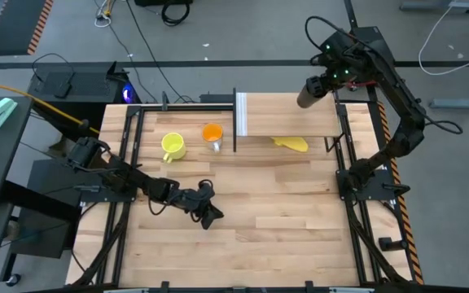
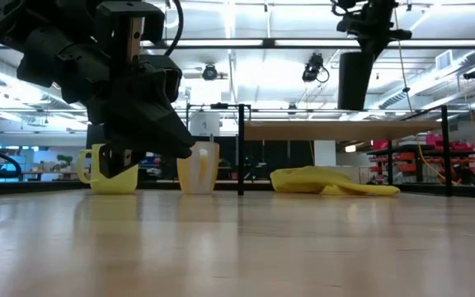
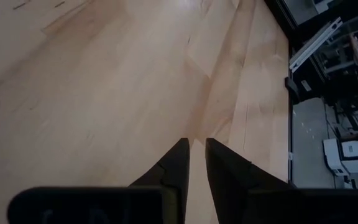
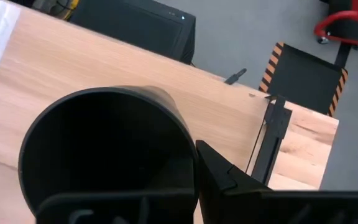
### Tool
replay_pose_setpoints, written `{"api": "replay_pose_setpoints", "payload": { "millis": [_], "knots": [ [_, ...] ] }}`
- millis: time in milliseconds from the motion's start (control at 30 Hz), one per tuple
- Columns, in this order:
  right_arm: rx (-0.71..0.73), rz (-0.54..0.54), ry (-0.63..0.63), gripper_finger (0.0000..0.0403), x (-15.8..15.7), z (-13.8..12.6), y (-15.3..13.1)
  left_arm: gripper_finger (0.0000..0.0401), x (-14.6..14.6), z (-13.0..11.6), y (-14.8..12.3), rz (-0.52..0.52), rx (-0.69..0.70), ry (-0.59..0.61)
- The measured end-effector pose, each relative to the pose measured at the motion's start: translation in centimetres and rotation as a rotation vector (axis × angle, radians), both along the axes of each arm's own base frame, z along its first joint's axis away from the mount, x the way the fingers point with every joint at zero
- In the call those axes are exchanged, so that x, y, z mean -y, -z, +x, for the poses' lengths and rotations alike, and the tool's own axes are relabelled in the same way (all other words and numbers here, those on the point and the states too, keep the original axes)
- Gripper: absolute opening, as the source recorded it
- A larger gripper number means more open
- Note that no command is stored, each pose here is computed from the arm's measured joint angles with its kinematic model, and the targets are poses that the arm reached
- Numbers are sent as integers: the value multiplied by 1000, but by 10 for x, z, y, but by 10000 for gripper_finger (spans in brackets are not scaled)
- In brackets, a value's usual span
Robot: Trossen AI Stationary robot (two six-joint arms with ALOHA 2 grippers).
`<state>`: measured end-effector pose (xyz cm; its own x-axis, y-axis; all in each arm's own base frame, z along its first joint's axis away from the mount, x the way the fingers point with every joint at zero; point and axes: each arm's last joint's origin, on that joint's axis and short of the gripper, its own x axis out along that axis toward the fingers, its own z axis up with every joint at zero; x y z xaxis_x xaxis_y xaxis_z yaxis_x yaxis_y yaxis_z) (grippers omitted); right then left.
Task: Stack small to large cups/mugs on shelf
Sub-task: Put the black cup on the shelf
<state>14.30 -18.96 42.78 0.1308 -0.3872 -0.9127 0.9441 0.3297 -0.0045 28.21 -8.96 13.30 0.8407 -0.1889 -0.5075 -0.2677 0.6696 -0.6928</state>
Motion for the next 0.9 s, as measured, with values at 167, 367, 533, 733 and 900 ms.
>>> {"api": "replay_pose_setpoints", "payload": {
  "millis": [167, 367, 533, 733, 900],
  "knots": [
    [-75, 91, -17, 2, -2, -1, 28, 63, -2, 1, 0, 8, 2, -4],
    [-116, 96, -20, 2, -15, -14, 39, 58, -8, 2, 0, 10, -2, -20],
    [-96, 69, -7, 3, -21, -27, 30, 56, -16, 4, 0, 6, -5, -43],
    [-111, 88, 1, 3, -14, -22, 35, 58, -24, 6, 0, -5, -9, -29],
    [-123, 96, 8, 3, -9, -19, 38, 51, -25, 7, 0, -11, -11, -24]
  ]
}}
